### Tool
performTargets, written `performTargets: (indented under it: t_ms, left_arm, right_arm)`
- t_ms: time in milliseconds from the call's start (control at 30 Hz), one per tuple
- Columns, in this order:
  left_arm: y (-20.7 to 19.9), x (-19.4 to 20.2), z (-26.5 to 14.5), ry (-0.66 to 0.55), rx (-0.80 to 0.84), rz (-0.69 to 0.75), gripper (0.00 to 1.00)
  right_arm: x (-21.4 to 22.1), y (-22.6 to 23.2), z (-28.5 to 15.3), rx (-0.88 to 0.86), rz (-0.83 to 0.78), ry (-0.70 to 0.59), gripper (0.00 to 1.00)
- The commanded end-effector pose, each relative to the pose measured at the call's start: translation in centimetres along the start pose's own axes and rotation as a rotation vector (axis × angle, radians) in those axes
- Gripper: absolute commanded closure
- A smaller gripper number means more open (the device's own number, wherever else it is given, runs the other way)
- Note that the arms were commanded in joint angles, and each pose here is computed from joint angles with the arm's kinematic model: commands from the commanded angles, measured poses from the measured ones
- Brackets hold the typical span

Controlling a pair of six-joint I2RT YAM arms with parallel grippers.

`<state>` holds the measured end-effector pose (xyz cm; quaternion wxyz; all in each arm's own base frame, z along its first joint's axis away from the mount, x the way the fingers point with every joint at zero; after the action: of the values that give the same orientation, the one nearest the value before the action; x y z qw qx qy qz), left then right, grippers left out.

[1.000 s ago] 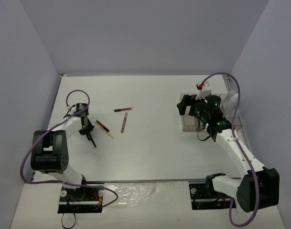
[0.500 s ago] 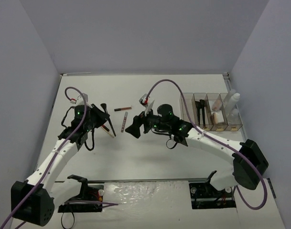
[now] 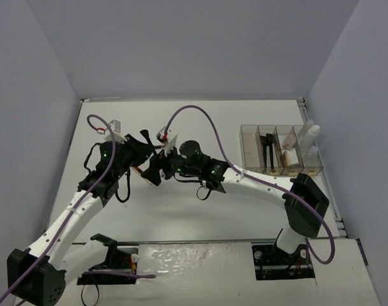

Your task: Organize the makeup

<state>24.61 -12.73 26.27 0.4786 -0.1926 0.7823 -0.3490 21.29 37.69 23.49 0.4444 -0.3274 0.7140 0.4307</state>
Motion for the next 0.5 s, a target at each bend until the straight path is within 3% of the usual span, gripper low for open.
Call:
performTargets:
  t_ms: [0,467]
  left_arm:
    - [-3.2,-2.9,-1.5,-0.136,0.118,0.026,1.00]
    - [-2.1,-3.0,-0.3,-0.157,0.037,0.085,1.00]
  right_arm:
    - [-3.4,0.4,-0.4,0.058,-0.042,-0.106,0.28]
    - [-4.9,0.4,-2.7,0.204,-0.151,-0.112,0.29]
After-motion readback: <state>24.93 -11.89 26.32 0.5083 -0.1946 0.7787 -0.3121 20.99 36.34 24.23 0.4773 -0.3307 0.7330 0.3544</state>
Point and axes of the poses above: each gripper's point midway between its finger pads, its own z axis out along the fingers, its own y axis along the line the jaws close on, x = y × z, the point moved 8 cm from there along -z, back along the fingers, and after that the axes turned 1 degree about -z, right-handed, at the moved point
